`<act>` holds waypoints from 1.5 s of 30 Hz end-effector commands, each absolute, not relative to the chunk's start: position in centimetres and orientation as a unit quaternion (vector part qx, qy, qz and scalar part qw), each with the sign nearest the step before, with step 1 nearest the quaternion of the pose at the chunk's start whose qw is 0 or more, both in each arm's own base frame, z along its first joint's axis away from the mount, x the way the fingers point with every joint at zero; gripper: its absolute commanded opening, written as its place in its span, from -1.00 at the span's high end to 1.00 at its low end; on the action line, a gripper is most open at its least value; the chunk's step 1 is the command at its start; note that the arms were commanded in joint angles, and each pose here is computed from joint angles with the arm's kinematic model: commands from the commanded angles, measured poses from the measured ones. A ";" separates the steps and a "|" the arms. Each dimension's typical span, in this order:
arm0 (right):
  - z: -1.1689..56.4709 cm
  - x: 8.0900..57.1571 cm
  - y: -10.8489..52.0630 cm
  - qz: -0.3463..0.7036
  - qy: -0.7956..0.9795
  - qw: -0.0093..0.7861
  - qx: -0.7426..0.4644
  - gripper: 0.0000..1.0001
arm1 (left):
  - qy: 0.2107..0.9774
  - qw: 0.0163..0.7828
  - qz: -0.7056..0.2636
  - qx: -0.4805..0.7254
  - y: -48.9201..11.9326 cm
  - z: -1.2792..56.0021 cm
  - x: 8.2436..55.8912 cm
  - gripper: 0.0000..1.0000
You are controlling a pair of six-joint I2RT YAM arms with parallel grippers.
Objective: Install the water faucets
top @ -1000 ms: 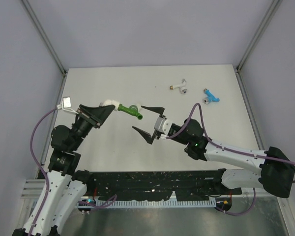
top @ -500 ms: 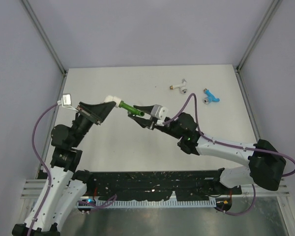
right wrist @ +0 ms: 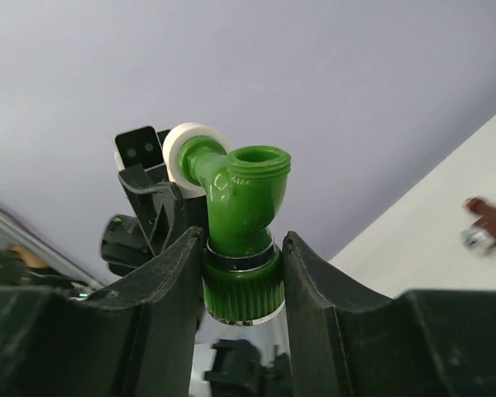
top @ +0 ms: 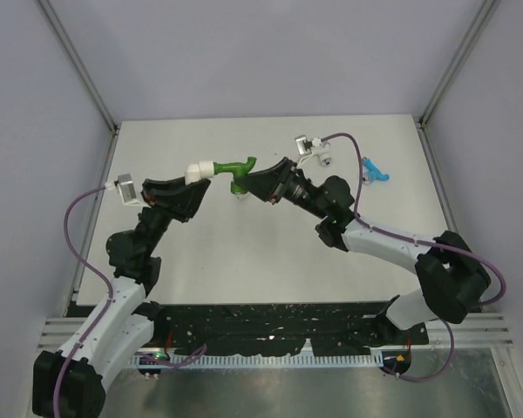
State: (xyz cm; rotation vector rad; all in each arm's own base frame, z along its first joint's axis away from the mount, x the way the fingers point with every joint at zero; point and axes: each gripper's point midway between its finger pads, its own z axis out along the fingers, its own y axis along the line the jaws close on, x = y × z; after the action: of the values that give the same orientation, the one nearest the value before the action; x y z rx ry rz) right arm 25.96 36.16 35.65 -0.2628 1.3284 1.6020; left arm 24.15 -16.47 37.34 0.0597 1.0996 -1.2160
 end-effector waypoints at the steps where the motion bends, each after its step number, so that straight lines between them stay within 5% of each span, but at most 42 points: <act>1: 39.4 25.8 36.1 0.788 0.512 0.342 -0.002 0.90 | 0.336 0.795 -0.489 0.123 -15.3 42.4 20.6 1.00; 3: 38.8 26.0 36.7 0.791 0.520 0.323 0.001 0.86 | 0.334 0.802 -0.480 0.123 -15.3 41.9 21.3 1.00; 6: 37.7 26.5 36.8 0.774 0.538 0.334 -0.001 0.54 | 0.340 0.807 -0.474 0.094 -14.7 41.6 22.5 1.00; 11: 36.7 27.6 34.9 0.720 0.553 0.418 -0.024 -0.07 | 0.415 0.780 -0.468 0.001 -13.5 39.7 25.7 1.00; 17: 34.1 29.3 32.9 0.622 0.590 0.512 -0.055 -0.45 | 0.499 0.741 -0.445 -0.057 -12.6 38.0 26.7 1.00; 30: 34.9 28.0 30.0 0.279 0.484 0.760 -0.334 -0.51 | 0.625 0.654 -0.404 -0.135 -11.5 36.3 26.3 1.00; 34: 34.0 25.0 31.5 0.168 0.386 0.795 -0.438 -0.57 | 0.648 0.620 -0.417 -0.147 -12.1 36.2 26.1 1.00; 45: 34.8 21.9 35.5 0.023 0.246 0.849 -0.467 -0.63 | 0.663 0.571 -0.458 -0.155 -13.3 36.8 24.7 1.00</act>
State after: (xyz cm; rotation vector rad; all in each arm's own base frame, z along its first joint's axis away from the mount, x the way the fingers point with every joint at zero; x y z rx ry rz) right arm 21.44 35.71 30.54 -1.0751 0.6904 0.2816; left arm 25.92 -12.87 33.44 -0.3844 1.6170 -0.9929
